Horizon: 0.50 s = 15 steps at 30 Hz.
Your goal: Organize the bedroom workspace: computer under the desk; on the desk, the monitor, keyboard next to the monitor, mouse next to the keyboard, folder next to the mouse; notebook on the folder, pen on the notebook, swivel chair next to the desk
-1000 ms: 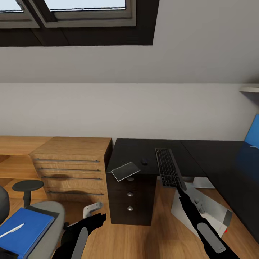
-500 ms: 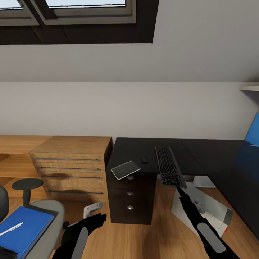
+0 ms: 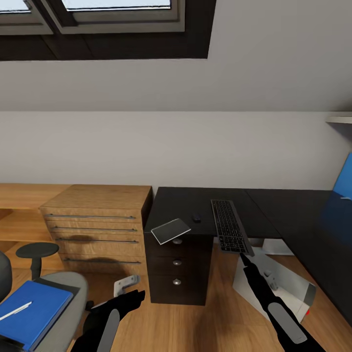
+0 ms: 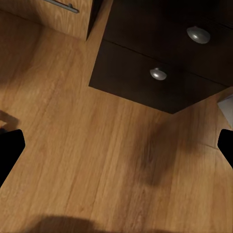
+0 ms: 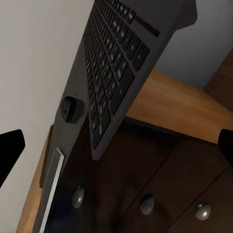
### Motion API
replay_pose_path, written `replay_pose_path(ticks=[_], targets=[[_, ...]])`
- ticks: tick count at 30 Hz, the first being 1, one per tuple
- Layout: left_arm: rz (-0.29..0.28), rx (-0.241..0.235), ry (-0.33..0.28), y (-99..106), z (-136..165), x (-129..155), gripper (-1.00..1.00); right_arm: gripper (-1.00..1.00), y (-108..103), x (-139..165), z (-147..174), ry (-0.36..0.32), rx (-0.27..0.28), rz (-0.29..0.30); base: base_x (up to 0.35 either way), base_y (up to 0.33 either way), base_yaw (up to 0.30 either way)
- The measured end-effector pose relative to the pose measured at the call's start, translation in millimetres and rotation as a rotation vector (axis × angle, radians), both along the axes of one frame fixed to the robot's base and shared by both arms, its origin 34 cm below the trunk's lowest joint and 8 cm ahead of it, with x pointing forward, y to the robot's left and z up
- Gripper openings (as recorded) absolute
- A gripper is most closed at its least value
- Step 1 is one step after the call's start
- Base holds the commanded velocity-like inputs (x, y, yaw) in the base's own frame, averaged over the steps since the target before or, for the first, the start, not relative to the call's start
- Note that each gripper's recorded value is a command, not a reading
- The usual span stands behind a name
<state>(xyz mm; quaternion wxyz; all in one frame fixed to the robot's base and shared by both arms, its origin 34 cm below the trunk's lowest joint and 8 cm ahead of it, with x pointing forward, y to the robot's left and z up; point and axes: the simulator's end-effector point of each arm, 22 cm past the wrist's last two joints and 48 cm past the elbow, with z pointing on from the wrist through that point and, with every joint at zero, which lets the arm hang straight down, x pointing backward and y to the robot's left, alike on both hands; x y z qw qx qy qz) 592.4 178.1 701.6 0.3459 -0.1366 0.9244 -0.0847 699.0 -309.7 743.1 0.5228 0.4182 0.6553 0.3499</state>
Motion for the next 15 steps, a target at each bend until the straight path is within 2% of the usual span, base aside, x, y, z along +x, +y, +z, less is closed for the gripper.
replay_pose_path(ticks=[6,9,10,15], targets=[[0.0,-0.001,0.0,0.1,-0.1,0.0,1.0,1.0,-3.2,0.1,0.0,0.001,0.004,-0.01,0.002,0.0,0.0],[0.0,-0.001,0.001,0.0,0.1,-0.3,1.0,1.0,-8.5,0.1,0.8,-0.001,0.034,-0.033,0.143,0.019,0.0],[0.0,-0.001,0.001,0.2,0.1,-0.4,1.0,1.0,-10.7,0.0,0.9,-0.001,0.058,-0.047,0.166,0.014,0.0],[0.002,-0.001,0.002,0.7,-0.3,-0.3,1.0,1.0,-12.2,0.1,0.6,-0.001,0.075,-0.057,0.072,0.006,0.0]])
